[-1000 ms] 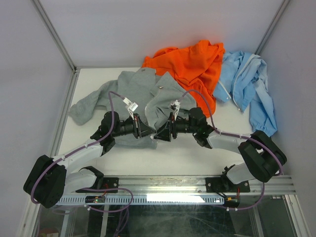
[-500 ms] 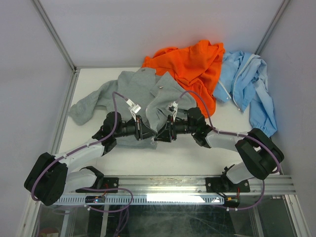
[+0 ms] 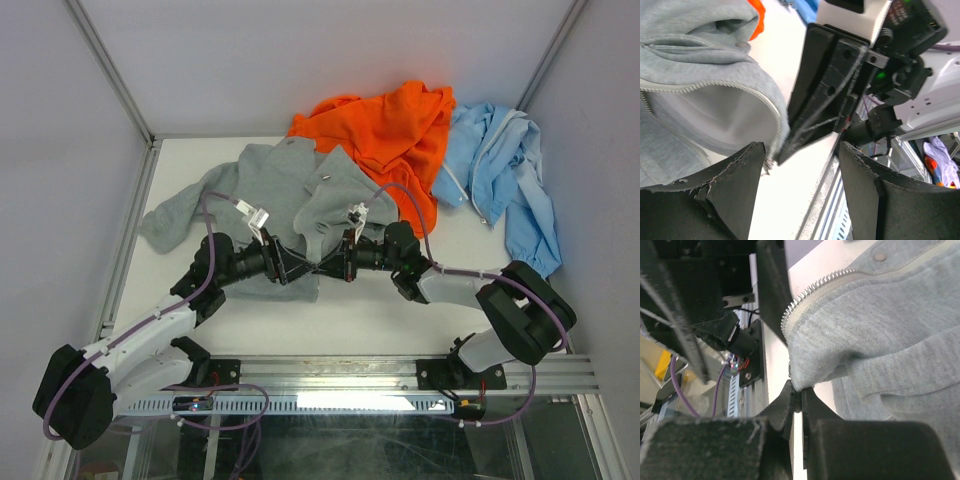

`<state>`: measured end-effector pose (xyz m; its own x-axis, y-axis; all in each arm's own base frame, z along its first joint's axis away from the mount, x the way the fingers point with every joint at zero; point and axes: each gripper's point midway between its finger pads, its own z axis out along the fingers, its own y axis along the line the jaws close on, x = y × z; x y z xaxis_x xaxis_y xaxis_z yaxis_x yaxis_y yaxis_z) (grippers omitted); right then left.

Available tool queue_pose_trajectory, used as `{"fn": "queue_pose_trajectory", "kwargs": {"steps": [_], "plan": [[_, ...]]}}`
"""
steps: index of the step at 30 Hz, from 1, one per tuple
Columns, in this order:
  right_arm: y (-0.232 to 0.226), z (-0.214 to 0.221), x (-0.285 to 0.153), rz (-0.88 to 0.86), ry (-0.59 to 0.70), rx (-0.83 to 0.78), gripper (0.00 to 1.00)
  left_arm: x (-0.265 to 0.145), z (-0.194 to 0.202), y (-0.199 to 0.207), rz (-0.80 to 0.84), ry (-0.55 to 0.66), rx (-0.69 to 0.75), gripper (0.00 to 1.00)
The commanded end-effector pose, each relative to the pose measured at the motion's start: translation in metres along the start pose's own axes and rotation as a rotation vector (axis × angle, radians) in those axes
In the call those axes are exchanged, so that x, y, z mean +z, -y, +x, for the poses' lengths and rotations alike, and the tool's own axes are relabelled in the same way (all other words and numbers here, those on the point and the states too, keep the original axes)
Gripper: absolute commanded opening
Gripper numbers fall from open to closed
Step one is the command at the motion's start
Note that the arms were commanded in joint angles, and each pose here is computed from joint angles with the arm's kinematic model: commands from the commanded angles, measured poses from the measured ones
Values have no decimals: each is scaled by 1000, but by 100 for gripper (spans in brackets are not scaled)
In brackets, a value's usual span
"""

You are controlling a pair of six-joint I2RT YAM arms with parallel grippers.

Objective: Zip up the jacket

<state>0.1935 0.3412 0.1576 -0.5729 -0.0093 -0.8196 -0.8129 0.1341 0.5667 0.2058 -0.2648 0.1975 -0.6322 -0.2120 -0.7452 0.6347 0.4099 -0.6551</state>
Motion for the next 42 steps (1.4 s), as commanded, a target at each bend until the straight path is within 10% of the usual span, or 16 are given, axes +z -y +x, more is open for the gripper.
{"fn": "queue_pose_trajectory", "kwargs": {"steps": [1,19,42], "plan": [[-4,-44,0,27,179,-85,0,-9,-2,10,35,66,-48,66],[-21,-50,-3,-65,216,-99,0,4,-10,3,72,127,59,73],[-20,-57,-1,-64,233,-104,0,4,10,1,111,66,47,20]]}}
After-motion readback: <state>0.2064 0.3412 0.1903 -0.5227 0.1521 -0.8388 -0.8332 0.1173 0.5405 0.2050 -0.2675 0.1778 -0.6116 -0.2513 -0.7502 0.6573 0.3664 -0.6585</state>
